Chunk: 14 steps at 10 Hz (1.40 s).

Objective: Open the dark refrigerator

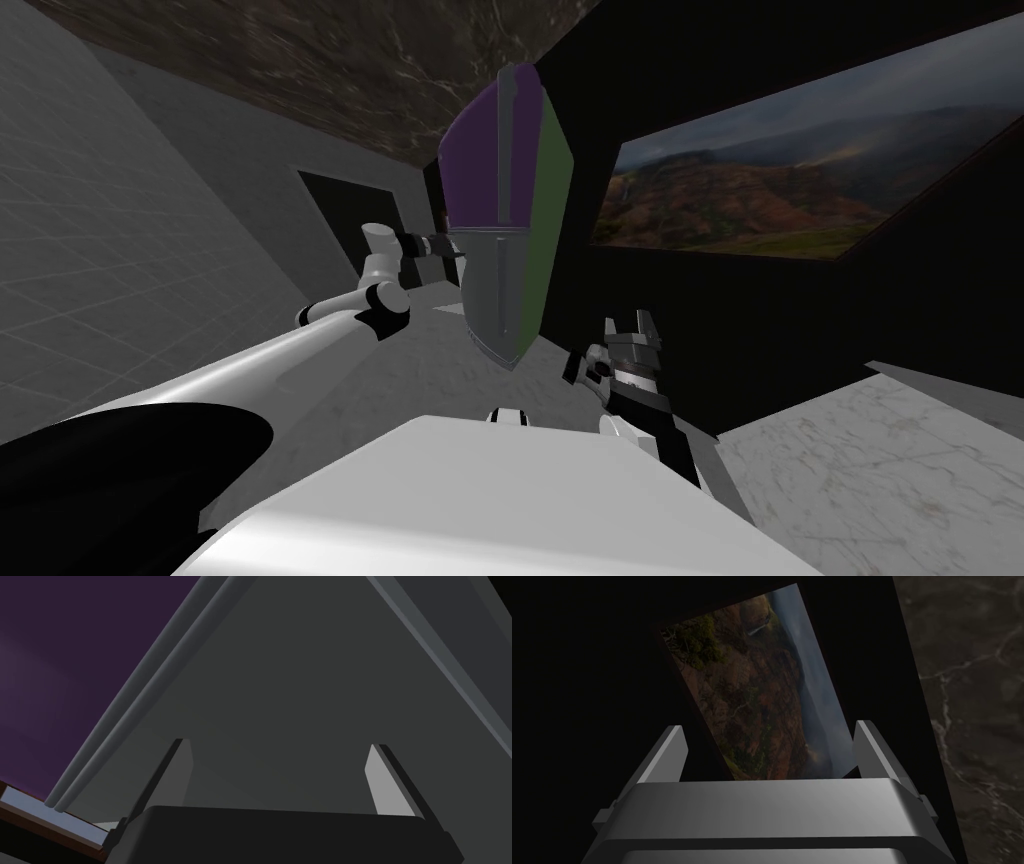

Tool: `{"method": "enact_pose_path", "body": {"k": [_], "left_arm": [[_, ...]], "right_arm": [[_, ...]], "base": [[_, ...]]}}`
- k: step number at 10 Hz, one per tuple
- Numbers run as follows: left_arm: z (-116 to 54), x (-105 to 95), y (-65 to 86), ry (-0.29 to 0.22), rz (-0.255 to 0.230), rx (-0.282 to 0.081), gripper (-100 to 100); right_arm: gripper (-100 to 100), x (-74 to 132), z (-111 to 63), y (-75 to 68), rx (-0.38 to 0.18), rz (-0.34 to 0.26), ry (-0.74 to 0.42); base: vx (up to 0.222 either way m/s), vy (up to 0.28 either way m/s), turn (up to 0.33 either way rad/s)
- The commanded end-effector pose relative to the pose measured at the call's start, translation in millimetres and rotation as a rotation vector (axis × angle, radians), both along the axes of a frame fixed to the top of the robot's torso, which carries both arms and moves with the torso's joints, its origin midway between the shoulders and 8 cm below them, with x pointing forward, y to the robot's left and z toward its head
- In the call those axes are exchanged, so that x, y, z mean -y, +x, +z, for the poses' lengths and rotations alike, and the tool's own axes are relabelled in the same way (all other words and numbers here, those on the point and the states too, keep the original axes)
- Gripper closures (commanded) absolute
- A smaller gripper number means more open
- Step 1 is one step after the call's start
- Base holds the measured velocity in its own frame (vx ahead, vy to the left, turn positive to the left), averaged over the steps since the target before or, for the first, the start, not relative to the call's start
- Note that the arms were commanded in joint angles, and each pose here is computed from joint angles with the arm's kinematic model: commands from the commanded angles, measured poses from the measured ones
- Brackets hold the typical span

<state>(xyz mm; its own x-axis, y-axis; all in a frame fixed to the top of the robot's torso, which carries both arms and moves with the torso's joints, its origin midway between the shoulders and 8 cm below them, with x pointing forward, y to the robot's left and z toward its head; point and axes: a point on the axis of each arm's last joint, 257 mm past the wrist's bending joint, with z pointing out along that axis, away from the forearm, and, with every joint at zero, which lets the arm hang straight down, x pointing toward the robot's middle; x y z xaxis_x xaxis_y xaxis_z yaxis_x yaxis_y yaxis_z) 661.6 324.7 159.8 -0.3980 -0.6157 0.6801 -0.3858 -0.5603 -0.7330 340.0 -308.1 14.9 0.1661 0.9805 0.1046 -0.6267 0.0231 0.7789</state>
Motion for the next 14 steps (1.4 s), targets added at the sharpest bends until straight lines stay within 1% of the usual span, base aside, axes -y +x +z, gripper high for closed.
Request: {"method": "enact_pose_path", "body": {"k": [1,7,8,9,10,11,12,13,14], "left_arm": [[11.5,-5.5,4.3,-0.019,0.035,-0.008,-100],[39.5,-18.8,11.6,-0.063,0.113,-0.018,-100],[35.2,-16.5,11.7,-0.056,0.103,-0.018,-100],[42.5,-17.6,11.1,-0.051,0.111,-0.017,-100],[39.4,-16.8,11.6,-0.053,0.108,-0.017,-100],[40.1,-16.6,11.6,-0.053,0.108,-0.017,100],[44.6,-10.3,8.3,-0.059,0.099,-0.010,100],[47.6,-8.8,7.4,-0.054,0.097,-0.003,100],[47.6,-8.8,7.4,-0.054,0.097,-0.003,100]], "right_arm": [[0,0.0,0.0,0.0,0.000,0.000,0.000],[0,0.0,0.0,0.0,0.000,0.000,0.000],[0,0.0,0.0,0.0,0.000,0.000,0.000],[0,0.0,0.1,0.0,0.000,0.000,0.000],[0,0.1,0.0,0.0,0.000,0.000,0.000],[0,0.1,0.0,0.0,0.000,0.000,-0.001],[0,0.1,0.0,0.0,0.000,0.000,-0.001],[0,0.1,0.1,0.0,0.000,0.000,-0.001],[0,0.1,0.1,0.0,0.000,0.000,-0.001]], "base": [[-0.001,-0.244,-0.012],[0.035,-0.250,-0.012],[0.014,-0.122,0.005],[0.084,-0.078,-0.059],[0.054,-0.044,-0.011],[0.005,-0.010,-0.003],[-0.021,0.158,-0.024],[-0.051,0.207,-0.047],[-0.040,0.101,-0.010]]}}
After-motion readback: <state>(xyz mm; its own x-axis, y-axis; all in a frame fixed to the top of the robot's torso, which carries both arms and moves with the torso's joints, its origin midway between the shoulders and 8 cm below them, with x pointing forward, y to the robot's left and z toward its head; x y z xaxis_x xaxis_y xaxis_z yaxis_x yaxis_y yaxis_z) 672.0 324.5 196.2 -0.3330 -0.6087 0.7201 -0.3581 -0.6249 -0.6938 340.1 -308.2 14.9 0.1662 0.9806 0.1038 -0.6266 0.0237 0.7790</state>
